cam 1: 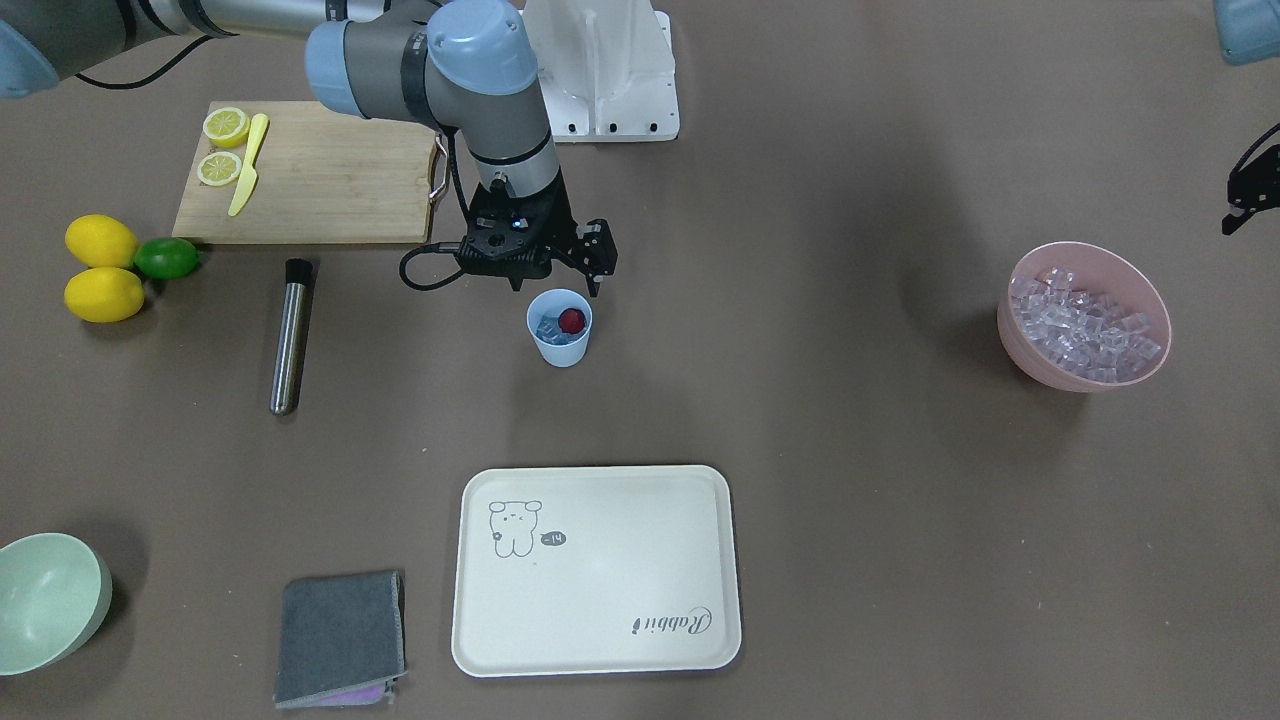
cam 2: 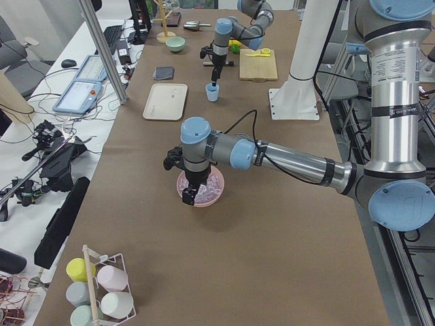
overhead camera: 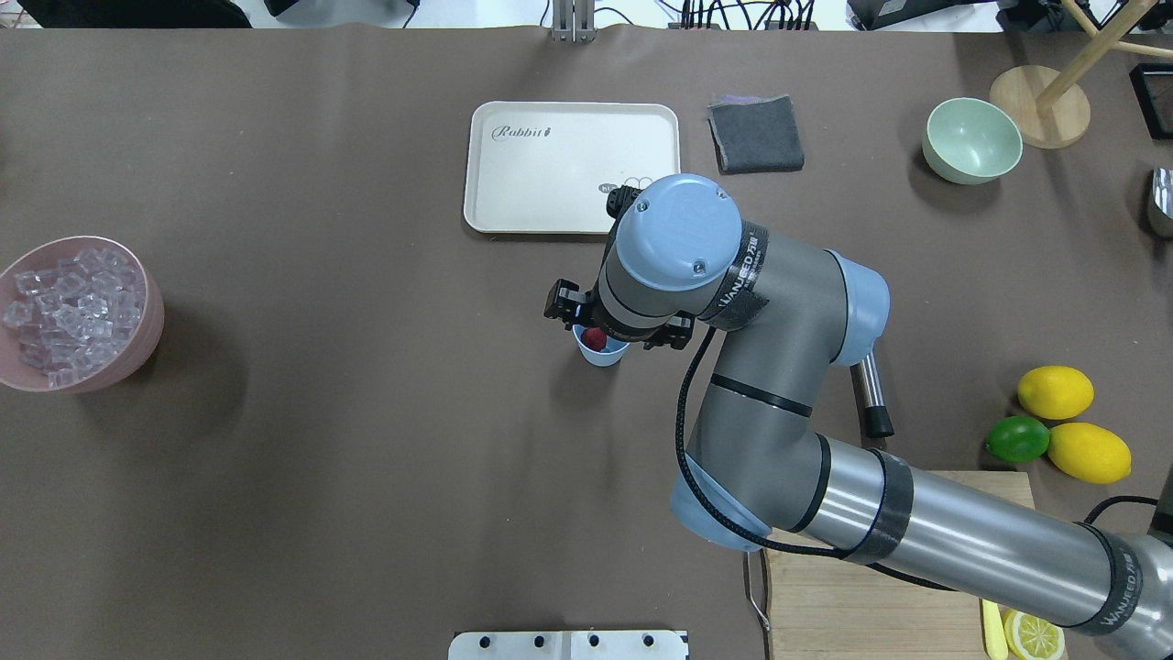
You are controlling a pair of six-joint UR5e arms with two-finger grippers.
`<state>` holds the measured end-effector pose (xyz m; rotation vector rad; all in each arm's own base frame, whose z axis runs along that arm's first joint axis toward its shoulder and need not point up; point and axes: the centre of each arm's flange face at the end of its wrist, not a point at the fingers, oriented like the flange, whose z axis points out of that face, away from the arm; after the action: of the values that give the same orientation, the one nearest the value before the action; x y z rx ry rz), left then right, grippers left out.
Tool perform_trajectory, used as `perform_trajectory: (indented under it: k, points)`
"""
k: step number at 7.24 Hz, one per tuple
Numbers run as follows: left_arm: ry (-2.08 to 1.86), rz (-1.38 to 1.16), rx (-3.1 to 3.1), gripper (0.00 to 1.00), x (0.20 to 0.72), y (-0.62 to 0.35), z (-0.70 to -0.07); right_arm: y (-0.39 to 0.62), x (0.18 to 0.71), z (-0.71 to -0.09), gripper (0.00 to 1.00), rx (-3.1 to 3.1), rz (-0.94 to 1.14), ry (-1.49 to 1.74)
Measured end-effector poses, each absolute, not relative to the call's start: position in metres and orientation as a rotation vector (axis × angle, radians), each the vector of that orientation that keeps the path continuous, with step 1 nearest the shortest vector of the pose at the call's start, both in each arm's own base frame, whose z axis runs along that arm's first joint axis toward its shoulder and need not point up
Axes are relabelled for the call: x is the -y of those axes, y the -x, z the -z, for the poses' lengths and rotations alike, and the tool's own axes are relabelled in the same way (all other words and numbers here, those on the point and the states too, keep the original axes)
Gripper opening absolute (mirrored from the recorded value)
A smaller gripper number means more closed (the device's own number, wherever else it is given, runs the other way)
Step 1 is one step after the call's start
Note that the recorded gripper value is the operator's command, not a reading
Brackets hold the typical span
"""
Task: Mash ice and strawberries in cup
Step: 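Open the right gripper to drop the strawberry into the cup, then move the right gripper to the upright end of the metal rod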
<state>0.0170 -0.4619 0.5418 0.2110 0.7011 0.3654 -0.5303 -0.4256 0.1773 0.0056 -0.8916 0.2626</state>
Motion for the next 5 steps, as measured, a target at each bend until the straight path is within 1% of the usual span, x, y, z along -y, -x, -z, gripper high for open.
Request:
perform_trajectory:
  k: [1, 3, 5]
  points:
    - [-0.211, -0.365, -0.701, 0.99, 0.462, -0.017, -0.542, 0.516, 0.433, -0.18, 1.0, 0.865, -0.268, 0.063]
    - [-0.21, -0.365, -0.701, 0.99, 0.462, -0.017, -0.543, 0.473, 0.465, -0.196, 1.0, 0.784, -0.27, 0.173]
    - [-0.206, -0.364, -0.701, 0.99, 0.462, -0.017, -0.545, 0.419, 0.494, -0.225, 1.0, 0.676, -0.179, 0.19]
